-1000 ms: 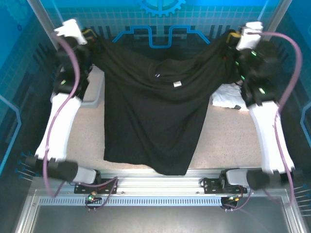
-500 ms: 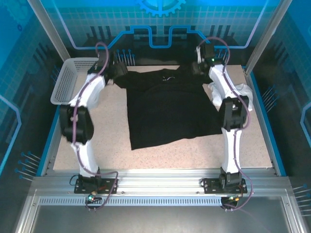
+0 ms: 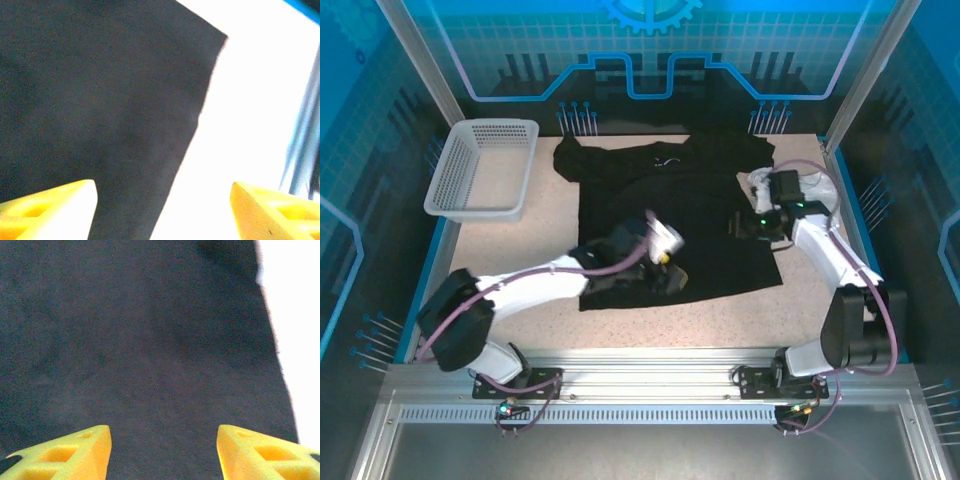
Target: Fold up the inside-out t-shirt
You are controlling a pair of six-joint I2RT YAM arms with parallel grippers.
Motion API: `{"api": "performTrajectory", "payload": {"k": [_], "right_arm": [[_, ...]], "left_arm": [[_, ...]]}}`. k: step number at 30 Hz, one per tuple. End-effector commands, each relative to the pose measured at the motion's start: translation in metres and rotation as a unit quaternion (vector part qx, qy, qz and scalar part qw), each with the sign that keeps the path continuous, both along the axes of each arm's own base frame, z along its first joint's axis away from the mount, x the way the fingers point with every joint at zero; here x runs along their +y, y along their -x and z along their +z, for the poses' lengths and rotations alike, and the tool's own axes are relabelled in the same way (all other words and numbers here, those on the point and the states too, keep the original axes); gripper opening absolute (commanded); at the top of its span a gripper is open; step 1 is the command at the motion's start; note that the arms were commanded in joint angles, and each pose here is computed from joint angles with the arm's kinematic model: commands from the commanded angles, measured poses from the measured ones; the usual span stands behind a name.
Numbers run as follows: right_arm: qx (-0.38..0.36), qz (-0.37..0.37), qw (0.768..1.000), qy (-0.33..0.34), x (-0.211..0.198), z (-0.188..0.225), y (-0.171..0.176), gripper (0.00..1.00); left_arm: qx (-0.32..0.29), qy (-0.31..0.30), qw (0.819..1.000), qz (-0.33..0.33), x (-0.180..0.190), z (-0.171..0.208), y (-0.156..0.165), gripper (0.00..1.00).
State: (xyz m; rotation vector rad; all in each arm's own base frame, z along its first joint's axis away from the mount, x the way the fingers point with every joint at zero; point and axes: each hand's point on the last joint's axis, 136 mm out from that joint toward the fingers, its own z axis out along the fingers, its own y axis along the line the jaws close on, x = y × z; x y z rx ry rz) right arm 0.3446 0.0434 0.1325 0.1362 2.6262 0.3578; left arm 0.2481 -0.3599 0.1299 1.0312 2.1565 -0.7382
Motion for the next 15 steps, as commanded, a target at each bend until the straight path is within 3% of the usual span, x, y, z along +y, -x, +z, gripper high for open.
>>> {"api": "performTrajectory", "payload": {"k": [1, 5, 12, 15], "right_arm": [[-0.062, -0.013, 0.996, -0.057, 0.002, 0.033, -0.001, 0.59], [-0.055, -0.015, 0.997, -0.053, 0.0, 0.028, 0.009, 0.59], [-0.06, -0.018, 0.997, -0.053, -0.002, 0.028, 0.012, 0.59], [-0.057, -0.017, 0.997, -0.055, -0.002, 0.027, 0.012, 0.59]], "left_arm": [[-0.058, -0.091, 0.987, -0.116, -0.017, -0.038, 0.011, 0.67], [-0.031, -0.134, 0.979, -0.153, -0.027, -0.072, 0.015, 0.57], [-0.024, -0.182, 0.969, -0.165, -0.028, -0.11, 0.007, 0.51], [-0.017, -0.189, 0.968, -0.166, -0.027, -0.119, 0.007, 0.35]]}}
